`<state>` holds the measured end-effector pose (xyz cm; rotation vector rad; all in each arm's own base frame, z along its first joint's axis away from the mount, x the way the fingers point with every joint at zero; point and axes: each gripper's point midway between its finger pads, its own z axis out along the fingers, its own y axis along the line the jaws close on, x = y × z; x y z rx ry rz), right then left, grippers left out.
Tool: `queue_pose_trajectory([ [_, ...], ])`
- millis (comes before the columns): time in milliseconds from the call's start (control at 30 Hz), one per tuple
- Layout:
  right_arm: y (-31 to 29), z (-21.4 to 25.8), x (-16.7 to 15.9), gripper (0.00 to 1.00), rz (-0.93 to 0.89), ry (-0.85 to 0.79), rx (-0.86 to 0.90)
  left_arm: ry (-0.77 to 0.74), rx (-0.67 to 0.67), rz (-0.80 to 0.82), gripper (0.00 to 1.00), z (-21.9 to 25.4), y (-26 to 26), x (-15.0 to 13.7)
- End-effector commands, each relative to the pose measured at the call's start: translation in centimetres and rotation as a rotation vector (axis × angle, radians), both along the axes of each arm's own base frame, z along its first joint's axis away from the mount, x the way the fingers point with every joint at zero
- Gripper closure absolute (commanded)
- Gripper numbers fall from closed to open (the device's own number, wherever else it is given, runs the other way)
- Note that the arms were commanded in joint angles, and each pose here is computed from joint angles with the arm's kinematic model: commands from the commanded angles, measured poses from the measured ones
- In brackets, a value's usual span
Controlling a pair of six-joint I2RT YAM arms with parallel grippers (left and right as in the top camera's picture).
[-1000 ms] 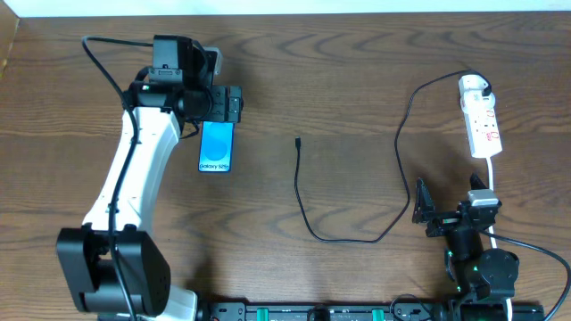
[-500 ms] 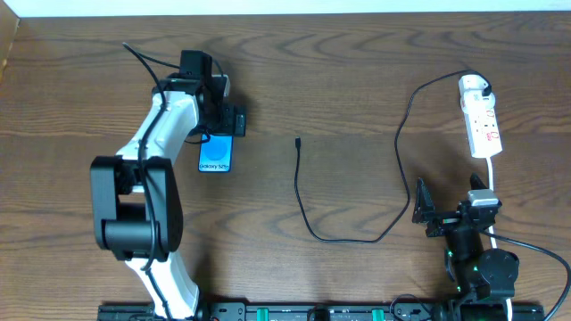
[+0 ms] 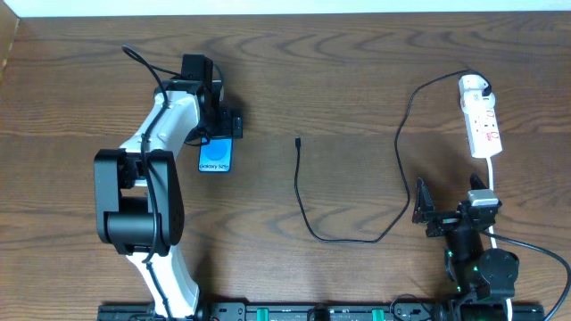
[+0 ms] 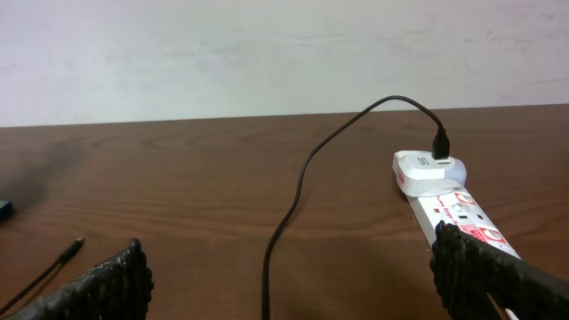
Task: Plug charger to phone and switch on socket
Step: 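Lower the left gripper and grasp the phone's top edge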
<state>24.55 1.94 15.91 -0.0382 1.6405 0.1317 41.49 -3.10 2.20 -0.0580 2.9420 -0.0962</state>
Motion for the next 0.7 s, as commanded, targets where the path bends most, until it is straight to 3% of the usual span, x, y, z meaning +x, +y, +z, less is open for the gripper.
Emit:
queue_pose_trajectory([
  [0,-0.1,-0.1,0.0,0.01,-0.006,-0.001,-0.001,0.032,0.011,0.026,0.03,-0.9,0.5,-0.6],
  [667,-0.1,-0.1,0.0,0.01,-0.006,-0.001,-0.001,0.052,0.014,0.014,0.02,-2.0,0.5,-1.6],
])
